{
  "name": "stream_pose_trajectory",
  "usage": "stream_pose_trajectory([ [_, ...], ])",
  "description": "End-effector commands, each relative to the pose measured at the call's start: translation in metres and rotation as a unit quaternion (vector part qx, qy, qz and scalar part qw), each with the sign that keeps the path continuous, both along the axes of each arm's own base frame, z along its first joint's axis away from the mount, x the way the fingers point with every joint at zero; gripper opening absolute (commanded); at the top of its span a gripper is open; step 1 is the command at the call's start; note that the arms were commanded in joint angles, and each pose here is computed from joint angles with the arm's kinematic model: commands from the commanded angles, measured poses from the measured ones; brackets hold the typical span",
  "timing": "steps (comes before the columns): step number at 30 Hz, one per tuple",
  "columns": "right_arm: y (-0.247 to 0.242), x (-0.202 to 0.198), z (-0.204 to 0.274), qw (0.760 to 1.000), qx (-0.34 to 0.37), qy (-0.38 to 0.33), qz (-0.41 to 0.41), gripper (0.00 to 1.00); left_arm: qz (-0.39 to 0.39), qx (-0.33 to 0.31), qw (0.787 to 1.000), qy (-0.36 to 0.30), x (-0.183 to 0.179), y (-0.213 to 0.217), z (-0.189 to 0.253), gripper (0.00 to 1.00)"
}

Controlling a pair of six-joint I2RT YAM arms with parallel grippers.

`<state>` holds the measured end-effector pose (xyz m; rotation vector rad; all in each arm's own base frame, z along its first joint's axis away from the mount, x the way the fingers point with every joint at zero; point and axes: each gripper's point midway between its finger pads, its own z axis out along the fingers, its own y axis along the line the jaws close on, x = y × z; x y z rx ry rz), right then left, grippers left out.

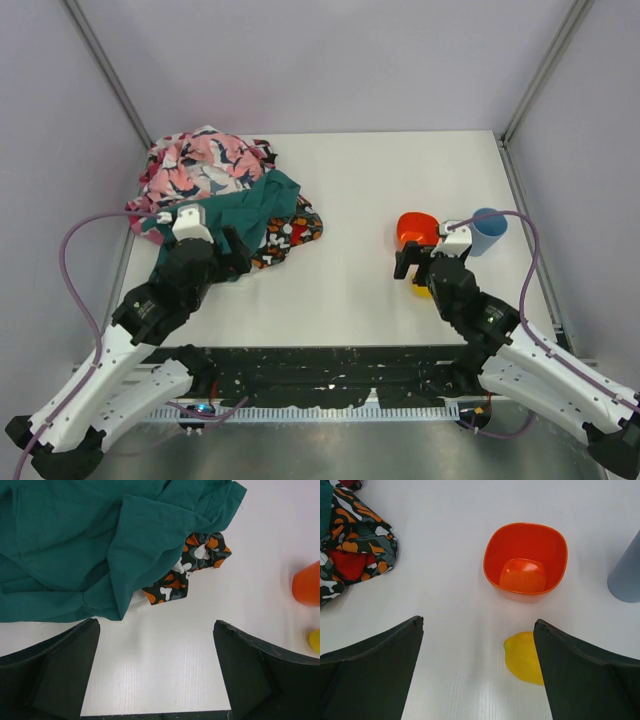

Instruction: Pick out a specific cloth from the pile

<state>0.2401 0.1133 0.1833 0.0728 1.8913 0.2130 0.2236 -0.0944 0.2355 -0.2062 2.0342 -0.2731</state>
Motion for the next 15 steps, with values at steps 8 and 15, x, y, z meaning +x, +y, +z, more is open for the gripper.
stream_pose_trajectory([
  [8, -0.001, 0.004, 0.004, 0.999, 0.023, -0.039, -0.006, 0.95, 0.056, -0.064, 0.996, 0.037, 0.059, -0.004, 0.019, 1.0],
  [15, 0.0, 0.007, -0.015, 1.0, 0.011, -0.027, -0.009, 0.95, 0.072, -0.021, 0.989, 0.127, 0.132, -0.023, -0.021, 1.0],
])
